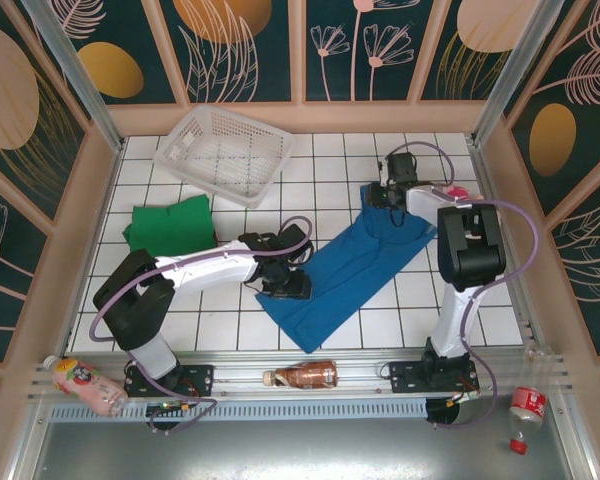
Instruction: Fold and stack the tank tops
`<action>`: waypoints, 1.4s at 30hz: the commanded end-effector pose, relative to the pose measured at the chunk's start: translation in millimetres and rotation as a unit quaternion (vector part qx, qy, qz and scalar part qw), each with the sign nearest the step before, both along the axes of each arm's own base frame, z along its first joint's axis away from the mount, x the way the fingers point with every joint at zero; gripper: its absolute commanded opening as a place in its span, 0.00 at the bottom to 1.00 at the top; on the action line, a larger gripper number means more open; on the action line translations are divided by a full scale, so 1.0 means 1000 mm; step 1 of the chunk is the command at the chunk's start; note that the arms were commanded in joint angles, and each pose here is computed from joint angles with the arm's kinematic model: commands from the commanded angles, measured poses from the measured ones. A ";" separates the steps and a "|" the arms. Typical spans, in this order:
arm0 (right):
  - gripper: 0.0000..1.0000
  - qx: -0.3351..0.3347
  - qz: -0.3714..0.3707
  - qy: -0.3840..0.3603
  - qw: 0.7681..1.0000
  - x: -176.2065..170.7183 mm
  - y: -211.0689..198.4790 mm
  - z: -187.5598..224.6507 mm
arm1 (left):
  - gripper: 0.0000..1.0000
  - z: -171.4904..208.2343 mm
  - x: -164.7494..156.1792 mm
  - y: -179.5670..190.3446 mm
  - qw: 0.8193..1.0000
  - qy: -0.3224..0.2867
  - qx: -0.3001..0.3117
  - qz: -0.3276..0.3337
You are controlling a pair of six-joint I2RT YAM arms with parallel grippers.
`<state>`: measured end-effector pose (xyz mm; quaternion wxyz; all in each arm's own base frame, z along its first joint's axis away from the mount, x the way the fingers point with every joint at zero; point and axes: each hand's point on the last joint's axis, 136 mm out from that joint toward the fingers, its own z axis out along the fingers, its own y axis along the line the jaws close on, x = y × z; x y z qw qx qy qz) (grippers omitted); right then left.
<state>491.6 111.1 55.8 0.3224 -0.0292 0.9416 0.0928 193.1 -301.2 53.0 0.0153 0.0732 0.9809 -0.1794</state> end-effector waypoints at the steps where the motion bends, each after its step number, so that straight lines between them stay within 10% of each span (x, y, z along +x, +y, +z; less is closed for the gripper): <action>1: 0.42 -0.050 0.020 -0.049 0.997 0.026 0.006 0.013 | 0.45 -0.006 0.000 -0.002 1.000 0.001 -0.007 -0.002; 29: 0.44 -0.301 0.062 -0.044 0.951 0.043 0.007 -0.010 | 0.44 -0.034 -0.022 0.012 0.999 0.038 0.002 -0.003; 42: 0.13 -0.272 0.018 -0.063 0.960 0.060 -0.003 0.010 | 0.44 -0.039 -0.030 0.021 0.999 0.046 0.004 0.003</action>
